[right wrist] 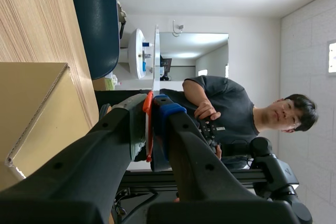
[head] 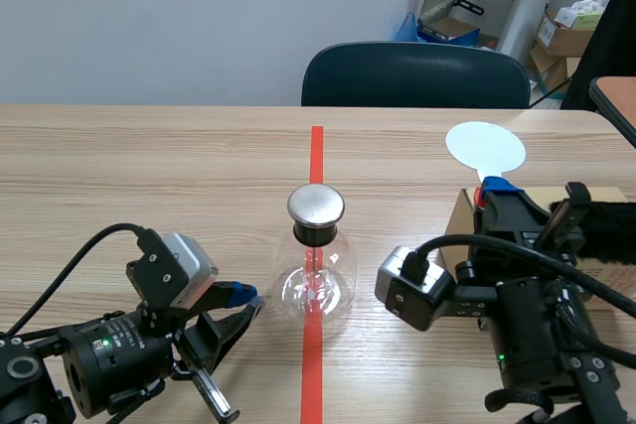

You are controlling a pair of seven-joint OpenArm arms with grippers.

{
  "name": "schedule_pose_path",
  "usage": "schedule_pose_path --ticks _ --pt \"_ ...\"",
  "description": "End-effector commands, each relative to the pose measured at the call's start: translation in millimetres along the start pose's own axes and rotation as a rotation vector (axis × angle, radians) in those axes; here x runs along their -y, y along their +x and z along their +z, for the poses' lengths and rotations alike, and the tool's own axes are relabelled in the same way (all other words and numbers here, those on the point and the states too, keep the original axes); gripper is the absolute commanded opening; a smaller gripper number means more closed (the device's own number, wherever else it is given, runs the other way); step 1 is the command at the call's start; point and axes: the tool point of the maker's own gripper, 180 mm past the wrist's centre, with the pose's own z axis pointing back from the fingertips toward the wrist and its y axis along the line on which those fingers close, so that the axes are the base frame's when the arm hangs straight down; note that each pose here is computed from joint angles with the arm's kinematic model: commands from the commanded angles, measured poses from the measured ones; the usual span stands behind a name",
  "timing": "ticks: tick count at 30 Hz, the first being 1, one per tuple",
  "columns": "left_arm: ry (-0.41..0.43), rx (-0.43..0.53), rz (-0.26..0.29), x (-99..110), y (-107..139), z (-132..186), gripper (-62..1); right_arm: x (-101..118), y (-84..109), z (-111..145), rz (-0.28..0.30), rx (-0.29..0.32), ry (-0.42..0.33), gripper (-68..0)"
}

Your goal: Do the electroscope experiment

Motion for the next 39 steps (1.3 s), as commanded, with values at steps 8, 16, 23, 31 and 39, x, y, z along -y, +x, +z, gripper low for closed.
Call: schedule_pose_path --ticks 8,16,23,31,39 --pt "-0.01 0.033 0.004 4.1 10.0 -3.6 -50.9 12.8 -3.8 -5.3 0.005 0.0 -0.043 -66.5" --pt "-0.01 0.033 0.004 4.1 10.0 -3.6 -50.9 11.7 -3.7 -4.8 0.006 0.0 -0.038 -66.5" --pt "-0.01 0.031 0.003 3.4 9.4 -2.9 -50.9 9.6 -3.6 -3.8 -0.015 -0.003 -0.027 -66.5" --pt "-0.049 0.025 0.008 5.2 7.8 3.2 -50.6 24.6 -2.6 10.4 -0.057 0.062 -0.117 -66.5" --pt "-0.114 0.06 -0.005 7.5 25.2 18.1 -38.2 11.0 -19.9 31.4 -0.043 0.117 -0.048 -66.4"
